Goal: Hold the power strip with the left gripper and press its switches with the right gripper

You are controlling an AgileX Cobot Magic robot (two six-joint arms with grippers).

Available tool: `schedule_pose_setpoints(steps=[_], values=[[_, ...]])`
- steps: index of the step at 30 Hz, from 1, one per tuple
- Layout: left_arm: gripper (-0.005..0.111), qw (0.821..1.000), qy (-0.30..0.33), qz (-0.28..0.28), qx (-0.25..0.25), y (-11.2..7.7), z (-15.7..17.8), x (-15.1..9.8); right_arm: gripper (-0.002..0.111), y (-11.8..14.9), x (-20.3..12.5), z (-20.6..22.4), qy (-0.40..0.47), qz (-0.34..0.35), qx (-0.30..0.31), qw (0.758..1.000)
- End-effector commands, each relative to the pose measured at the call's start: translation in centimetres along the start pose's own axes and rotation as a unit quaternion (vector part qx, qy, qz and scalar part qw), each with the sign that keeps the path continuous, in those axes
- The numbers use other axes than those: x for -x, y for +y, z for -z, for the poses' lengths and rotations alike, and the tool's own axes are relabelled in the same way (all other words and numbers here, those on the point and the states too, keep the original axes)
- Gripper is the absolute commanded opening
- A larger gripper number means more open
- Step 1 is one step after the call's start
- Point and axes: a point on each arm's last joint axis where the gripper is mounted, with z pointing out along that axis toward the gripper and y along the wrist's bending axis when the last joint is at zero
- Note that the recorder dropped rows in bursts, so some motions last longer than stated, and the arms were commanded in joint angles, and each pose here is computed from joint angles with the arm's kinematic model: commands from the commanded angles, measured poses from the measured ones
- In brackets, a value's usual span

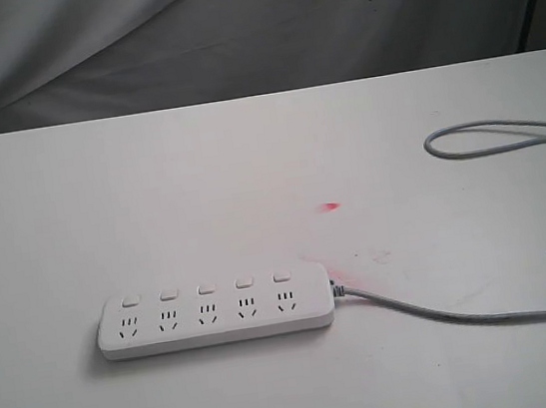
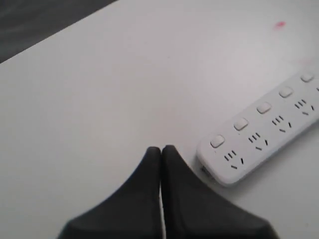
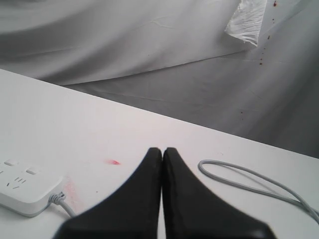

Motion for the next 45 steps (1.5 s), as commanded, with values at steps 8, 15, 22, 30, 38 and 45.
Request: schedule_pose_setpoints(steps=[8, 15, 22, 30, 38, 45], values=[[0.000, 0.953, 0.037, -0.238, -0.186, 1.8, -6.4, -0.5, 0.000, 0.0, -0.1, 0.0, -0.001, 0.002, -0.003, 1.000], [0.006, 0.917, 0.037, -0.325, -0.228, 2.5, -9.0, -2.0, 0.000, 0.0, -0.1, 0.0, -0.001, 0.002, -0.003, 1.000], [0.010, 0.904, 0.047, -0.322, -0.277, 2.5, -11.0, -3.4, 0.000, 0.0, -0.1, 0.0, -0.001, 0.002, -0.003, 1.000], [0.016, 0.912, 0.048, -0.284, -0.292, 2.6, -12.3, -4.0, 0.000, 0.0, -0.1, 0.0, -0.001, 0.002, -0.003, 1.000], [0.063, 0.916, 0.051, -0.289, -0.274, 2.9, -12.5, -4.0, 0.000, 0.0, -0.1, 0.0, -0.001, 0.002, -0.003, 1.000], [0.070, 0.923, 0.068, -0.250, -0.286, 3.0, -13.4, -4.7, 0.000, 0.0, -0.1, 0.0, -0.001, 0.002, -0.003, 1.000]])
